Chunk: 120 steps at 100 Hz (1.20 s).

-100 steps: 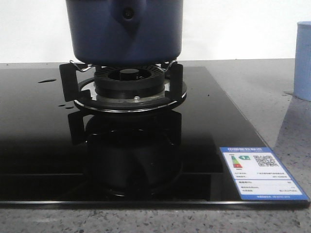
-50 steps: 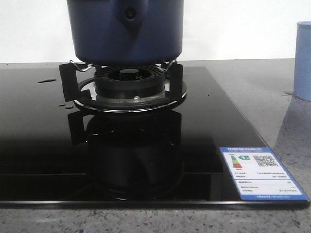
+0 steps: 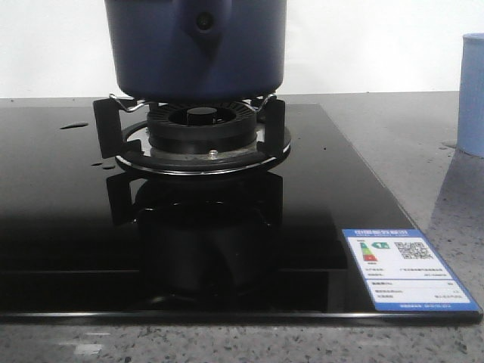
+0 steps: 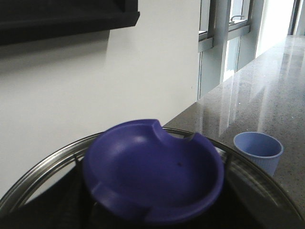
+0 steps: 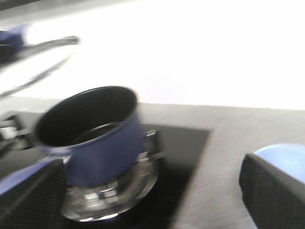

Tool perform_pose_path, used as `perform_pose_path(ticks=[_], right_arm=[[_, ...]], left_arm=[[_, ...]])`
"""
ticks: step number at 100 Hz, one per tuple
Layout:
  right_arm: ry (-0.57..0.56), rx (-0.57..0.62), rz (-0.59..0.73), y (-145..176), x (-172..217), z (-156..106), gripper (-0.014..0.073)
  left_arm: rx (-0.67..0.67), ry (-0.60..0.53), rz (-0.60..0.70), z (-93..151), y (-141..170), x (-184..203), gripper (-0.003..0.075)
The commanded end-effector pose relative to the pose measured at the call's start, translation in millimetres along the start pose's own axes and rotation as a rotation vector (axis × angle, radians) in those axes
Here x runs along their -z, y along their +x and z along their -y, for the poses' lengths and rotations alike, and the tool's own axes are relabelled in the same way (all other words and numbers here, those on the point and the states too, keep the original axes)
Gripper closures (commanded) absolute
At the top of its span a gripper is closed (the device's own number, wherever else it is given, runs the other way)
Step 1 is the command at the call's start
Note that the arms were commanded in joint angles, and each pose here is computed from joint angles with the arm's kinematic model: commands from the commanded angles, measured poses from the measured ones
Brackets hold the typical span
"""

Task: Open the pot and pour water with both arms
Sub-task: 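Lift the saucepan with the right gripper and move it over the light blue cup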

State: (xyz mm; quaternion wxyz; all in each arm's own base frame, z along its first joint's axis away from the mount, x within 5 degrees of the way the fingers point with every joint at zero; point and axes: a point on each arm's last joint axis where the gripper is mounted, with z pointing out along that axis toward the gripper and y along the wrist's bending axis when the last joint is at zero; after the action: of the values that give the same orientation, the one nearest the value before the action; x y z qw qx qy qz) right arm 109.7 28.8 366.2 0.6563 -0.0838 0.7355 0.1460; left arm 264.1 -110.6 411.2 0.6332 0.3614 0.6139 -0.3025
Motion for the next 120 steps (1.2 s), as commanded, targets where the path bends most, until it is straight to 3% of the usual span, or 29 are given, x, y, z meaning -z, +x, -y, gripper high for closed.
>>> perform_pose_path(ticks=[1,8,20,68,120], right_arm=[[0.098,0.148,0.053,-13,3,7,-0.0070],[0.150,0.279,0.021,-11,3,12,-0.0070],[0.214,0.343,0.025,-10,3,18,-0.0070],[0.360,0.095,-0.009,54,-9,43,-0.0070],[0.358,0.103,-0.092,72,-56,52,-0.0070]], left_arm=[[0.003,-0.010,0.101,15,-36,20,0.0425],[-0.007,-0.033,0.106,21,-44,28,0.0425],[-0.046,-0.051,0.135,31,-56,40,0.0425],[-0.049,-0.050,0.162,38,-64,47,0.0425],[-0.049,-0.052,0.162,38,-64,47,0.0425]])
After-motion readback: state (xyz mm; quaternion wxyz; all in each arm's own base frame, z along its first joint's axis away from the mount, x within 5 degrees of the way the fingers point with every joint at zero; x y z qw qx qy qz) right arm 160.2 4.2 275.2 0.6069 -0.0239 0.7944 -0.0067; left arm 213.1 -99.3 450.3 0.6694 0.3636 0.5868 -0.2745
